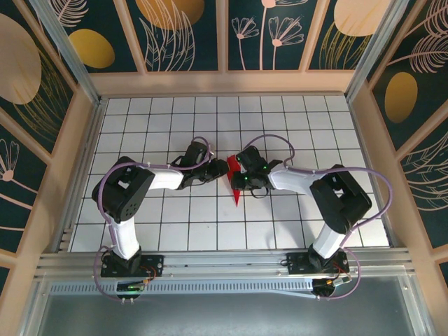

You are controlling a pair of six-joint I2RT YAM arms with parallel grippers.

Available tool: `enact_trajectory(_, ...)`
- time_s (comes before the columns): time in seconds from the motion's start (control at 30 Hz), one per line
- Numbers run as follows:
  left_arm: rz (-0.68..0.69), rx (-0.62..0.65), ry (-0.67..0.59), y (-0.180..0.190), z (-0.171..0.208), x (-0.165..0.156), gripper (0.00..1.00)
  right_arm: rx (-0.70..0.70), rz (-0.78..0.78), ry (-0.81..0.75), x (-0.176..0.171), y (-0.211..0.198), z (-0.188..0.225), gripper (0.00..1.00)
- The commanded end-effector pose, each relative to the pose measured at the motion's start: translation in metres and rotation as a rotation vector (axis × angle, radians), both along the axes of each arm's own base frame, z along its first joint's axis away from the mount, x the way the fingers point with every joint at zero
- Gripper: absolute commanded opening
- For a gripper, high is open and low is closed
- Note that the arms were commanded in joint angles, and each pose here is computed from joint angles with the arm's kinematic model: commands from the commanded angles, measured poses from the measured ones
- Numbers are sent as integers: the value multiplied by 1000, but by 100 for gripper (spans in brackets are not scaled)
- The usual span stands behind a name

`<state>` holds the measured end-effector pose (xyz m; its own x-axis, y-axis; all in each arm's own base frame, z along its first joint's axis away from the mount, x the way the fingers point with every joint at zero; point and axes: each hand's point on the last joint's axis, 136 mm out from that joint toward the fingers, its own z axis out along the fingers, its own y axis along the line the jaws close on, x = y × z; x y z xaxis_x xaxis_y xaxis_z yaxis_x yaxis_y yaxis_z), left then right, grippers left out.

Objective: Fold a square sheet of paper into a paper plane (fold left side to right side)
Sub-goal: Pick up the paper plane at the center of the table.

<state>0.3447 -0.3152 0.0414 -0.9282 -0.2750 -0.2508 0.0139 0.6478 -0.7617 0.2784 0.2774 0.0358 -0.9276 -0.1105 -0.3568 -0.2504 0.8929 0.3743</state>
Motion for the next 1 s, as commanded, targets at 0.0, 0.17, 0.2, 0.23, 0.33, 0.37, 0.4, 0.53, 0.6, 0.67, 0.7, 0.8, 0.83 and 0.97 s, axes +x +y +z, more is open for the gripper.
enact_trajectory(0.0,-12,20,5,-2,-6,-1,29,-35,6,-4,2,4,-3,23)
enact_trajectory(0.17,-12,20,5,-2,-6,-2,29,-48,-2,5,3,6,-8,23)
enact_trajectory(0.2,-11,20,4,-2,-5,-2,29,-49,-2,5,3,6,-8,23)
enact_trajectory(0.23,-11,21,3,-2,-5,-2,29,-53,-3,8,3,7,-10,23)
enact_trajectory(0.33,-7,20,-5,-1,-3,-2,29,-67,-4,18,2,7,-14,22)
enact_trajectory(0.37,-3,20,-6,0,-2,-2,29,-69,-4,19,1,8,-15,22)
enact_trajectory(0.4,0,18,-14,0,0,-1,30,-69,-3,21,1,9,-16,21)
enact_trajectory(0.53,26,26,-45,7,9,1,31,-78,-9,27,1,10,-18,17)
enact_trajectory(0.6,46,43,-75,12,18,2,33,-84,-20,24,2,10,-15,14)
enact_trajectory(0.67,71,74,-108,22,28,4,35,-95,-34,16,5,8,-11,12)
enact_trajectory(0.7,90,96,-121,29,31,5,37,-105,-40,8,7,6,-8,9)
enact_trajectory(0.8,159,135,-185,55,56,6,43,-139,-72,-12,16,0,2,4)
enact_trajectory(0.83,189,150,-201,66,62,6,46,-146,-83,-15,19,-2,6,3)
enact_trajectory(0.97,281,237,-285,104,90,-1,54,-170,-143,-38,40,-15,26,3)
